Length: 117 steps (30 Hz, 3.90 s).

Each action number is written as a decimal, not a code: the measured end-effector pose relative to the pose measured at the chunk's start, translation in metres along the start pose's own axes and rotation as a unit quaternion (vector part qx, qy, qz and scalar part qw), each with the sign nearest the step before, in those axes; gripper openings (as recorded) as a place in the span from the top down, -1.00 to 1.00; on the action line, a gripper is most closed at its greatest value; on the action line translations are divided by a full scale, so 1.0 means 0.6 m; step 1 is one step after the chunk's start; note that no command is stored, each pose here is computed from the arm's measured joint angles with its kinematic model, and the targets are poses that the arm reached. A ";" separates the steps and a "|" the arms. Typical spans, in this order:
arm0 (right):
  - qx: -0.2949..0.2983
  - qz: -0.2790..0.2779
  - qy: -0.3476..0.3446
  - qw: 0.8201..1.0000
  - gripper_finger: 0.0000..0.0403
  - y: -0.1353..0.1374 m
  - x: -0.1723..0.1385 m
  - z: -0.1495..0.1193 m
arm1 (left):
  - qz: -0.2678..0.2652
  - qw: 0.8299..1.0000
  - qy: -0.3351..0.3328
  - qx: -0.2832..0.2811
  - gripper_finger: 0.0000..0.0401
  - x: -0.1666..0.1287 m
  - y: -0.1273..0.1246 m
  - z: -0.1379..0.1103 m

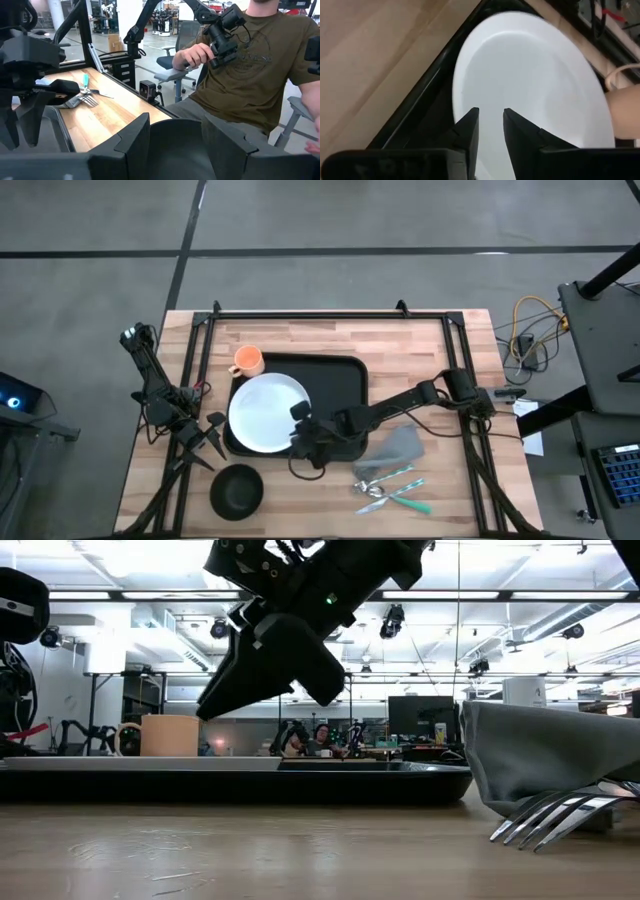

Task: Set up tray
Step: Put the black bowl on the white plate on the black serving tray

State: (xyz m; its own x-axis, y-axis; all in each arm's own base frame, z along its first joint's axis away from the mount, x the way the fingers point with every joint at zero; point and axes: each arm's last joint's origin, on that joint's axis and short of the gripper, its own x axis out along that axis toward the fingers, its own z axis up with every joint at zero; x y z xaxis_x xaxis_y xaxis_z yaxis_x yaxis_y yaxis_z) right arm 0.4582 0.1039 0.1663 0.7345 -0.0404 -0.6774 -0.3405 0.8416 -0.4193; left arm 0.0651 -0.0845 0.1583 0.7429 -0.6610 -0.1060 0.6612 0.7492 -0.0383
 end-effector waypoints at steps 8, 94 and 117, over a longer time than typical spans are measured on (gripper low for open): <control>0.027 0.013 0.034 0.999 0.63 0.005 0.000 -0.011 | 0.000 1.000 0.000 0.000 0.19 0.000 0.000 0.000; 0.067 0.011 -0.410 0.909 0.65 0.059 -0.399 -0.320 | 0.283 0.896 0.340 0.048 0.19 0.244 -0.056 0.186; 0.050 0.000 -0.413 0.910 0.60 0.064 -0.396 -0.333 | 0.326 0.817 0.461 -0.118 0.19 0.234 -0.056 0.129</control>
State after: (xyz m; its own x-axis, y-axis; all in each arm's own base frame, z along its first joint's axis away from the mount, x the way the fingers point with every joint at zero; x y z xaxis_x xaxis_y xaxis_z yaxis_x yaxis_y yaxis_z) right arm 0.1537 0.0383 0.1905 0.9394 0.3419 0.0244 -0.3147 0.8884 -0.3343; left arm 0.1555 -0.2058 0.2218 0.4616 0.1123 -0.8800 0.0371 0.9887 0.1456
